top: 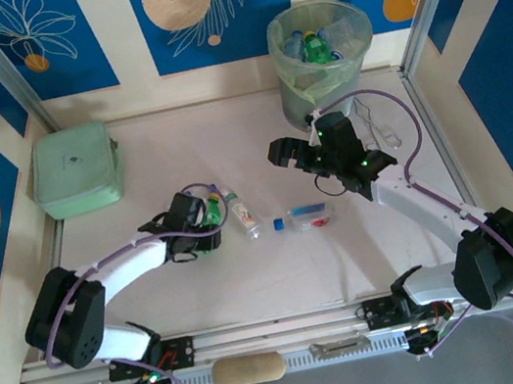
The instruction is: Put the plastic bottles in the bin
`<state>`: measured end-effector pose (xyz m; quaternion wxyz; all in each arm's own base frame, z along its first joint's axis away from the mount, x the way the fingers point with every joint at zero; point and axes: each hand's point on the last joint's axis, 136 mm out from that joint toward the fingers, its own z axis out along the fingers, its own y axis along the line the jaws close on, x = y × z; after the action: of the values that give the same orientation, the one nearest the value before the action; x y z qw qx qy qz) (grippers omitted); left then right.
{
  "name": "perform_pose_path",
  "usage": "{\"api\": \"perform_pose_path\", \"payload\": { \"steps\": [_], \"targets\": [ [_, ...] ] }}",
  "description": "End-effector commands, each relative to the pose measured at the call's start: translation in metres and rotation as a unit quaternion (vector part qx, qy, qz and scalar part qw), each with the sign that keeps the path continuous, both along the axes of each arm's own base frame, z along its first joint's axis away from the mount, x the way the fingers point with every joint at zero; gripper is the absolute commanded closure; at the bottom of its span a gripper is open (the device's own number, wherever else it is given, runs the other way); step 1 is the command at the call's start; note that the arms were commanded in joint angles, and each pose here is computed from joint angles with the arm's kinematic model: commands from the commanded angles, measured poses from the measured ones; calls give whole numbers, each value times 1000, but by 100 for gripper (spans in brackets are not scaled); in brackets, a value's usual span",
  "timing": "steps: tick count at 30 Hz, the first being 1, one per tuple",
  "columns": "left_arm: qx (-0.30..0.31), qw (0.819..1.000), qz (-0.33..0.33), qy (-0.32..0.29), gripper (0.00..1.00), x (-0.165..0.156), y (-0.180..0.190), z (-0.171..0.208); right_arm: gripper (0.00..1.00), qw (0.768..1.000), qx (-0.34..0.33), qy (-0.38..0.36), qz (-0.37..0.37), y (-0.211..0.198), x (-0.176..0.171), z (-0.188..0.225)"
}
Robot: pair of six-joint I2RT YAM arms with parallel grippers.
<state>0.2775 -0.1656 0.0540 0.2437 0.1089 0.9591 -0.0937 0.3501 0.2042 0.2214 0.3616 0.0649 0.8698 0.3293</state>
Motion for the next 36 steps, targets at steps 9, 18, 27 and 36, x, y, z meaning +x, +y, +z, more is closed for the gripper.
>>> {"api": "perform_pose_path", "payload": {
  "steps": [9,18,27,36],
  "targets": [
    [-183,972,12,-150,47,24,-36,125,1,984,112,-25,133,64,-15,42],
    [-324,928,-17,-181,47,33,-79,173,5,971,133,-14,198,115,-32,42],
    [-370,907,-88,-178,46,9,-107,189,12,965,135,9,224,140,-33,26],
    [-373,907,-96,-172,46,0,-112,185,27,967,131,23,219,143,-28,14]
  ]
}}
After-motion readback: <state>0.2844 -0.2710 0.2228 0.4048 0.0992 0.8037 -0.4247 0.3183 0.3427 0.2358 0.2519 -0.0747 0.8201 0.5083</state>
